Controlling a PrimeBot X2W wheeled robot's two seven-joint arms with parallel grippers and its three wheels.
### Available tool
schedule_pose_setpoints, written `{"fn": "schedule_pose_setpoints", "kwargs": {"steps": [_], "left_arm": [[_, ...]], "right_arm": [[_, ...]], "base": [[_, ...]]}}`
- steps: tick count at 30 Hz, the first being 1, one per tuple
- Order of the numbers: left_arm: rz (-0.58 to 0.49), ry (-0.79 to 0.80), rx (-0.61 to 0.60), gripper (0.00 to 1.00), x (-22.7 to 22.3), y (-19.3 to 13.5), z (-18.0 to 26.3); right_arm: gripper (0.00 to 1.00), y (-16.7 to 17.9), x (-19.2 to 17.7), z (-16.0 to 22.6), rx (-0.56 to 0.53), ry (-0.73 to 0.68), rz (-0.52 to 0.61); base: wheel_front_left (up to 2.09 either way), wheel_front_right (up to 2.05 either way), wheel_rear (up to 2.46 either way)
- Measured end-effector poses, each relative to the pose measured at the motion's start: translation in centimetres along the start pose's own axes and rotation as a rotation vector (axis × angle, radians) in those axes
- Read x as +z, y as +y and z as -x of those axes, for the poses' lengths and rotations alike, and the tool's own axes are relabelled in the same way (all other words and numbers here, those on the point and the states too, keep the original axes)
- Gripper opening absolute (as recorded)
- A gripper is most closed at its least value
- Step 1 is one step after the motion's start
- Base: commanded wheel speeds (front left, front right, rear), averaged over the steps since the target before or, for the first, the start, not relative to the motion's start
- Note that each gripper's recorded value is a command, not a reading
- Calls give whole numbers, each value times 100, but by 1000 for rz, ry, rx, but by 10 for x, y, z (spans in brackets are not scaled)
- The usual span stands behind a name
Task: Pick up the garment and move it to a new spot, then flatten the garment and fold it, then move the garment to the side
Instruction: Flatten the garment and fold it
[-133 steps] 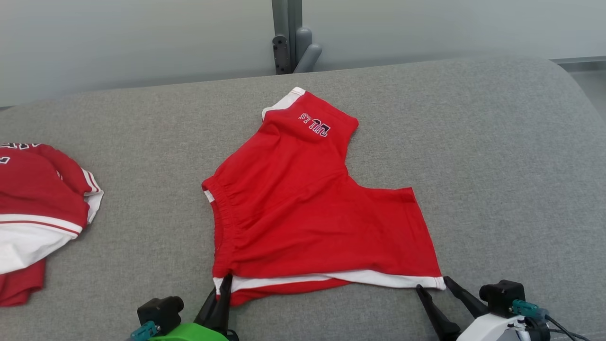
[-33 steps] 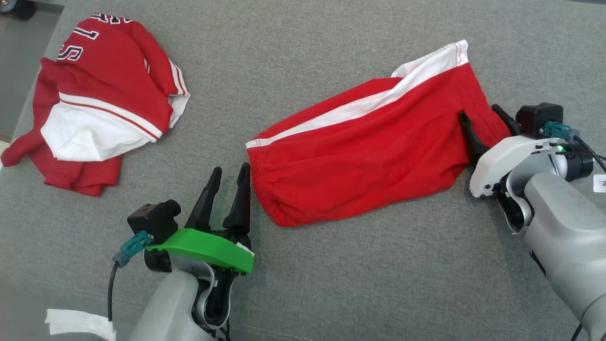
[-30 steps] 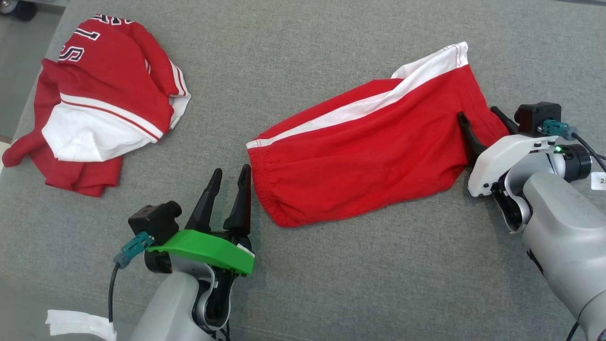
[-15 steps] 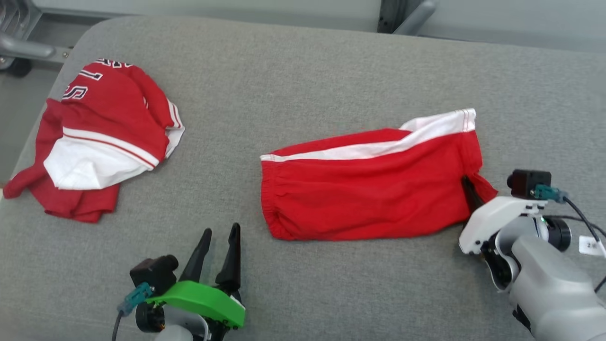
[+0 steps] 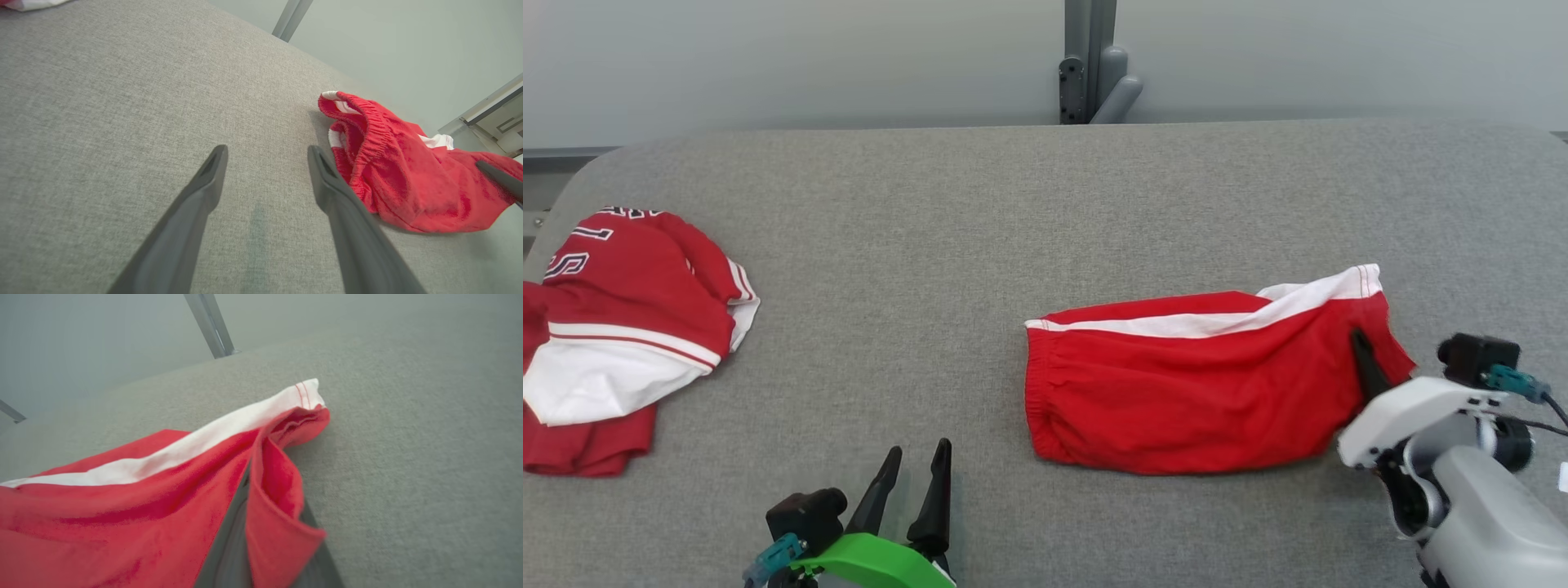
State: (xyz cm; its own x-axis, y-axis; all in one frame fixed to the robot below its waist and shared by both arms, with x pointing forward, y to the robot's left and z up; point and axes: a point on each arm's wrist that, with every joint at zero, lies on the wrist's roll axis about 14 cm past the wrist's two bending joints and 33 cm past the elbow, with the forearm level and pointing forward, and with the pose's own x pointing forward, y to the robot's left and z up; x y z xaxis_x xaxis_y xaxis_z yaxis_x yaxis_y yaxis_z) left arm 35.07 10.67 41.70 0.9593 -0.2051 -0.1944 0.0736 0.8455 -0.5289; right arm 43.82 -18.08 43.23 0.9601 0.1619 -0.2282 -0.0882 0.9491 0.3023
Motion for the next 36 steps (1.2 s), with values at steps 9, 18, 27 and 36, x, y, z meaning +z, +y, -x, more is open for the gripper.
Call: {"fn": "schedule_pose_setpoints", "kwargs": {"steps": [9, 18, 27, 36], "left_arm": [[0, -22, 4, 100, 7, 1, -1], [-57, -54, 31, 100, 20, 12, 2], [-97, -83, 84, 100, 31, 29, 2], [-176, -116, 69, 100, 43, 22, -3]], "right_arm": [[0, 150, 25, 8, 430, -123, 43], [100, 246, -27, 28, 678, 46, 25], [100, 226, -21, 8, 597, 17, 35], [100, 94, 12, 16, 217, -139, 123]], "base": [[0, 0, 0], [0, 0, 0], [0, 0, 0], [0, 0, 0]]}}
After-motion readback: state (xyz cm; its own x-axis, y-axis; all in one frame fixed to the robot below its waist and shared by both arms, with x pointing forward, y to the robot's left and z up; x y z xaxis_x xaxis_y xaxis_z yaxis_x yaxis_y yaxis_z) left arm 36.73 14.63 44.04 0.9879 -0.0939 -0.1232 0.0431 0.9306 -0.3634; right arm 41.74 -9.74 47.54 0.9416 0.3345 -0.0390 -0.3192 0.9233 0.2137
